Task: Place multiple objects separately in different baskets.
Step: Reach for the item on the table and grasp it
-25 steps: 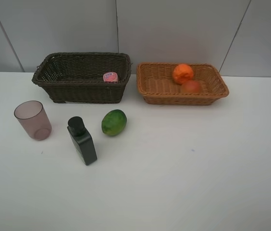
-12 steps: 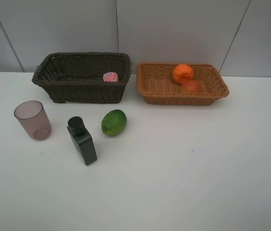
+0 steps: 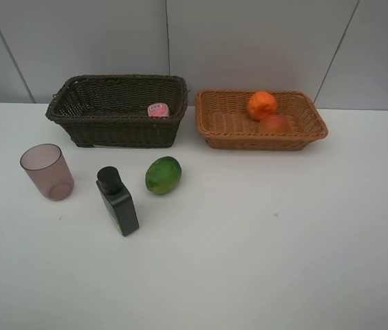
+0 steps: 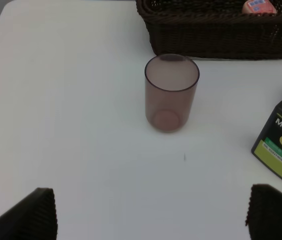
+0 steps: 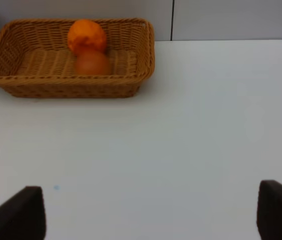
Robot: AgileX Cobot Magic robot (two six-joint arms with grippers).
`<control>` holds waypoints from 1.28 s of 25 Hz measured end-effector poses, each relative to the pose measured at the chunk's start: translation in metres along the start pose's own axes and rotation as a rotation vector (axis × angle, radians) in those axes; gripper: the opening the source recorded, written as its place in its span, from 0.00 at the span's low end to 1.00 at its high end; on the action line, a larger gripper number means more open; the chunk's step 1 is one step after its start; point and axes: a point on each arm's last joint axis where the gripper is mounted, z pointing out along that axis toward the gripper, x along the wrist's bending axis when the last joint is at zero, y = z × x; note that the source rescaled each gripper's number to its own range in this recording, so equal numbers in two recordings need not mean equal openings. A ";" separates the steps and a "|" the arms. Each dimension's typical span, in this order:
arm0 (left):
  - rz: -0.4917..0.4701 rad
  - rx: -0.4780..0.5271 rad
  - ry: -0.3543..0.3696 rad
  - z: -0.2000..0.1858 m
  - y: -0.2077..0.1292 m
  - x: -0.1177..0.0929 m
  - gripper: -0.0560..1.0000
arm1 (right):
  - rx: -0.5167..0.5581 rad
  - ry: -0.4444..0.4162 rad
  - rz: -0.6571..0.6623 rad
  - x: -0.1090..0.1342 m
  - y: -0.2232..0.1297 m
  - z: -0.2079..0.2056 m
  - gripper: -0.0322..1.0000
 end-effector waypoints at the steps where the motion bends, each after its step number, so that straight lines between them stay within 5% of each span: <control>1: 0.000 0.000 0.000 0.000 0.000 0.000 0.98 | 0.000 0.000 0.000 0.000 0.000 0.000 0.88; 32: -0.003 0.000 -0.006 0.000 0.000 -0.001 0.98 | 0.000 0.001 0.000 0.000 0.000 0.000 0.88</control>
